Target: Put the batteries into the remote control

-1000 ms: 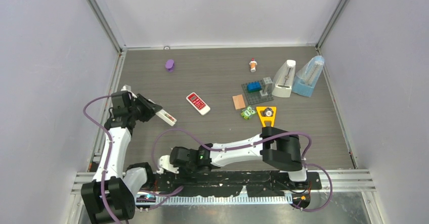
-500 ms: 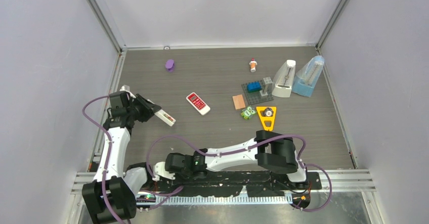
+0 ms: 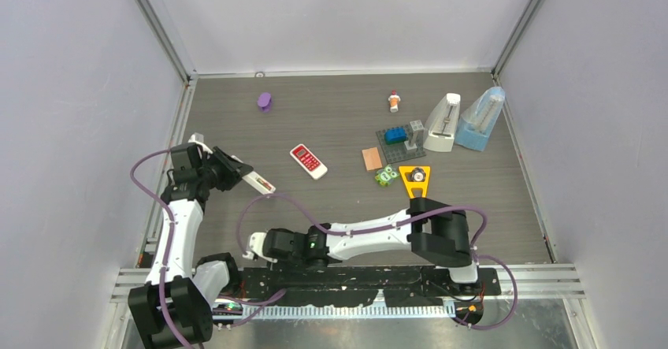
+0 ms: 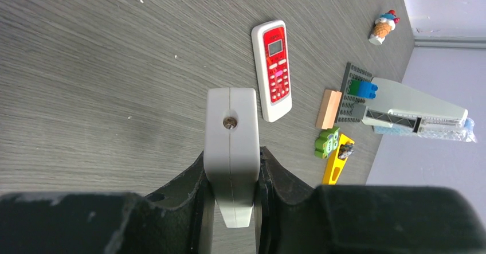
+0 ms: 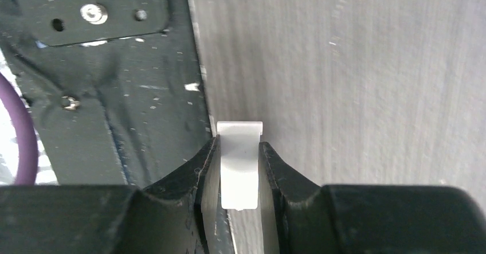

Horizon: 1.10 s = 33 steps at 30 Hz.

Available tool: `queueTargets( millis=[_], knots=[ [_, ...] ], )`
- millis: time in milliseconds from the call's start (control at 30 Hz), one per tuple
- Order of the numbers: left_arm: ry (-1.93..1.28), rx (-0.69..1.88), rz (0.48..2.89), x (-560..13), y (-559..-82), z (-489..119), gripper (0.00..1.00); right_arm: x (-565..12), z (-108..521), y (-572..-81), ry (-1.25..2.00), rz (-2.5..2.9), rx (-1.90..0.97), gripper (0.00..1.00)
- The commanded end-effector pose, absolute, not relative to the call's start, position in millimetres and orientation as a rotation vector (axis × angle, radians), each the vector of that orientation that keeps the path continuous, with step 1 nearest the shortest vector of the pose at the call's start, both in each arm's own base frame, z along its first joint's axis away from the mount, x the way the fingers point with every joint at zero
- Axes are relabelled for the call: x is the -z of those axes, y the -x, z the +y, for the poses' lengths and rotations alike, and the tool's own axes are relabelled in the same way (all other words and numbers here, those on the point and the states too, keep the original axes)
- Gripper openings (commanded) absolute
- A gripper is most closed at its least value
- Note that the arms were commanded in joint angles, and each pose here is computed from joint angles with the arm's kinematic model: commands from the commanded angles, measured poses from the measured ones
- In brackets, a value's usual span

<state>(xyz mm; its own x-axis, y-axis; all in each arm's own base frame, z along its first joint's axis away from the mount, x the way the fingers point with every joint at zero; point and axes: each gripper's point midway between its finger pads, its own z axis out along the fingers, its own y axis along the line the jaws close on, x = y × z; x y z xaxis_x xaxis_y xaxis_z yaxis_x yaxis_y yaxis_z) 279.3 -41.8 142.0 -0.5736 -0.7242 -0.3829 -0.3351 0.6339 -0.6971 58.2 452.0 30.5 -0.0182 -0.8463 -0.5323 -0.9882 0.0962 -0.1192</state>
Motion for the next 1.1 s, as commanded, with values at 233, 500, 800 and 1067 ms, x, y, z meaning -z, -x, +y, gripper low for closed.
queueTargets(
  millis=[233,500,800,1067],
  knots=[
    [0.772,0.852,2.134,-150,-282,-51,0.0,-61,398,-150,1.12,2.288,-0.312,0.18],
    [0.782,0.915,2.12,-144,-279,-59,0.0,-23,287,-197,0.17,2.632,-0.101,0.23],
    [0.733,0.969,2.14,-138,-264,-77,0.0,-40,255,-202,-0.327,2.579,0.001,0.65],
    [0.646,1.042,2.144,-129,-244,-98,0.0,-51,231,-196,-0.409,2.532,-0.006,0.64]
  ],
)
